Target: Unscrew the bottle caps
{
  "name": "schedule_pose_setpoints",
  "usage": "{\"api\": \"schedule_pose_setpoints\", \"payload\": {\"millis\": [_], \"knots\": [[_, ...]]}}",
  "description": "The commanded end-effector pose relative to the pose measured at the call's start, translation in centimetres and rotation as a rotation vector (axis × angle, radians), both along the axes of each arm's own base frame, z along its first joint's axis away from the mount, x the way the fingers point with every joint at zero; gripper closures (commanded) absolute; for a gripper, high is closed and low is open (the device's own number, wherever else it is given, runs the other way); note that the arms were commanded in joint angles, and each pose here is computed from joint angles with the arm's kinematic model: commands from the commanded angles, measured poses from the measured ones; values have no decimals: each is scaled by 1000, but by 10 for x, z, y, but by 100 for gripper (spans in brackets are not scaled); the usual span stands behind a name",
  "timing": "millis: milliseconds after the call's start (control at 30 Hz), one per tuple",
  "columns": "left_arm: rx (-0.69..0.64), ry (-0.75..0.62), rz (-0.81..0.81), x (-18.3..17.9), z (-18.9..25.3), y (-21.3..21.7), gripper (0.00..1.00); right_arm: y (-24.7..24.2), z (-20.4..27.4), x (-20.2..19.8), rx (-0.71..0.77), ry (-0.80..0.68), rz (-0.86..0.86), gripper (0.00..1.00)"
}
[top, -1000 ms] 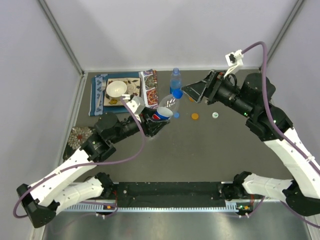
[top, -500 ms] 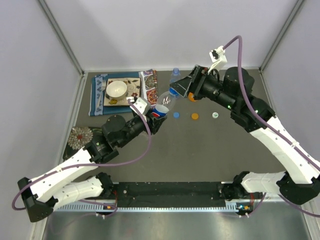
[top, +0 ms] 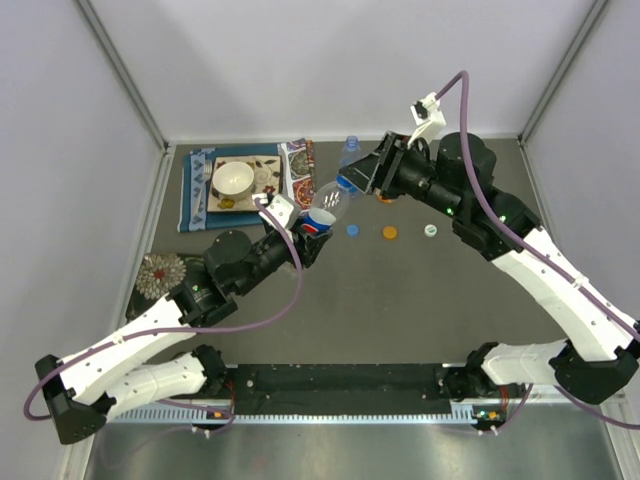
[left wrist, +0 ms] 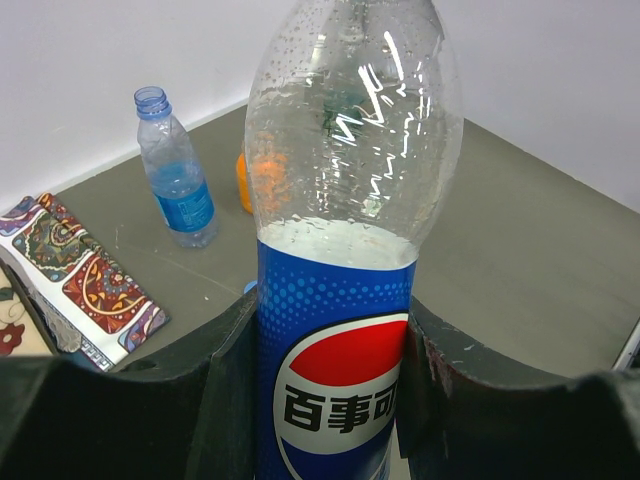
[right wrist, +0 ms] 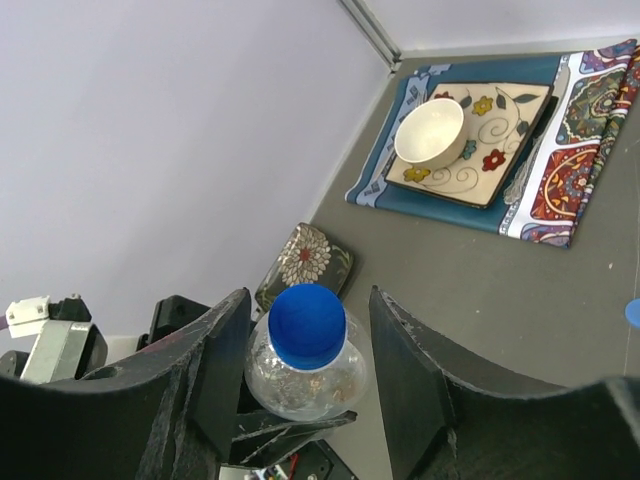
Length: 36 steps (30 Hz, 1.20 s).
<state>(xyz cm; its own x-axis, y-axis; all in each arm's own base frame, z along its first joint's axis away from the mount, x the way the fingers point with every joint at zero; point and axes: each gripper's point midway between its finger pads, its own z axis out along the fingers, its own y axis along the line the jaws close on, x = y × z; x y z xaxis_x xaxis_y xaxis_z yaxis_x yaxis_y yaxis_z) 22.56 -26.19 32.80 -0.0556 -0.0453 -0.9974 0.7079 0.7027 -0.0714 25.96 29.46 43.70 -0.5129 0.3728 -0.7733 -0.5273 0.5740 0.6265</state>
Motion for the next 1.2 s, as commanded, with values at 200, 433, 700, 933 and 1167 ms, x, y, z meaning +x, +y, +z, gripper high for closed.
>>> {"api": "schedule_pose_setpoints", "payload": {"millis": [200,433,700,933,1167], "knots": [[-57,-54,-8,-4,28,2,69,9,0,-2,13,-9,31,56],[-65,-56,-8,-5,31,3,68,11,-8,-5,-1,0,56,74],[-105,-86,-181,-32,47,-12,60,20,-16,-27,-68,-71,216,100],[-168,-171,-589,-107,77,-27,57,18,-3,-72,-106,-257,457,100],[-168,-64,-874,-146,81,-34,60,11,11,-129,-91,-458,756,100]]}}
